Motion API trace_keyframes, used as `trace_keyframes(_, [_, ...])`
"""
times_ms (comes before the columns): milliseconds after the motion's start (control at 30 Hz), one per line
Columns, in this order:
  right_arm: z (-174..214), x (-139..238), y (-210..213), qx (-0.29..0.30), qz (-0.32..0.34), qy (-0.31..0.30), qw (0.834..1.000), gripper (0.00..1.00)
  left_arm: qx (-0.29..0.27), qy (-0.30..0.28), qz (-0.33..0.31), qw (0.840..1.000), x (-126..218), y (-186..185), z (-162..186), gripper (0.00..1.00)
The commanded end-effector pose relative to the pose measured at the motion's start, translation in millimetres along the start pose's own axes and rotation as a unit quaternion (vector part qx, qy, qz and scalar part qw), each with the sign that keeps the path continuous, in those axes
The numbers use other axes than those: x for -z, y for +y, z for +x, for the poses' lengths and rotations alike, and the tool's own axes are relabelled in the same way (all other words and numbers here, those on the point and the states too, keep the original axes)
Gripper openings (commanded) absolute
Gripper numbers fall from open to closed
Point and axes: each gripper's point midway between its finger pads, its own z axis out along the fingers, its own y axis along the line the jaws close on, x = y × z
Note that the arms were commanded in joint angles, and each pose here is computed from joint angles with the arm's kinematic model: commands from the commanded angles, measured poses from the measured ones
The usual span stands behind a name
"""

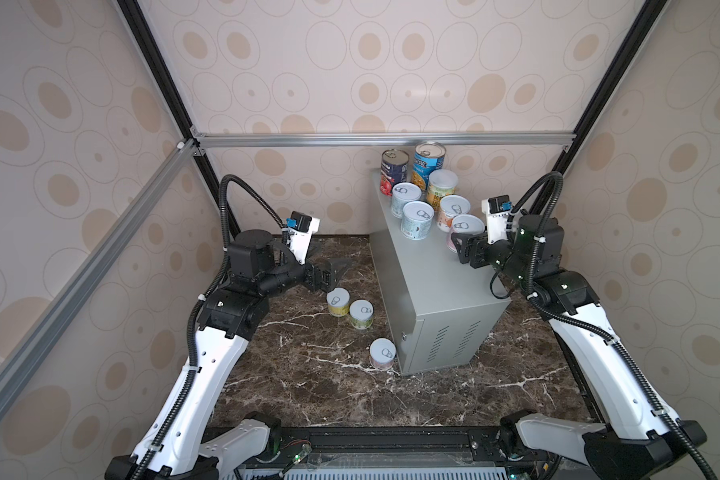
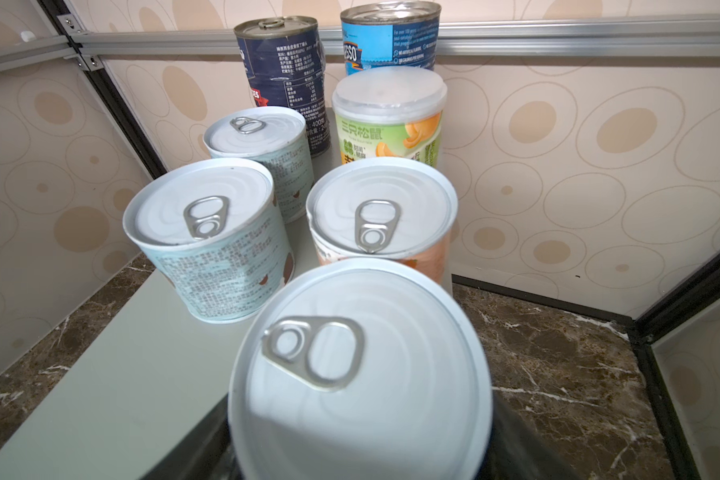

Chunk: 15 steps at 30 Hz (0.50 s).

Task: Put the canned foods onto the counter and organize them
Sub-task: 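Grasp the pink-labelled can with the right gripper and slide it into the row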

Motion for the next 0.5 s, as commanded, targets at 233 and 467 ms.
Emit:
trace_keyframes(233, [-12.3, 21.9, 17.8, 0.003, -0.051, -0.013, 0.999, 1.0, 0.013, 0.003, -0.011, 1.0, -4.2, 9.4, 7.6, 0.98])
trace_keyframes(467, [-35.6, 68.9, 12.0, -0.016, -0.022, -0.011, 1.0, 1.0, 0.045, 0.033, -0.056, 0.997, -13.7, 32.1, 31.7, 0.98])
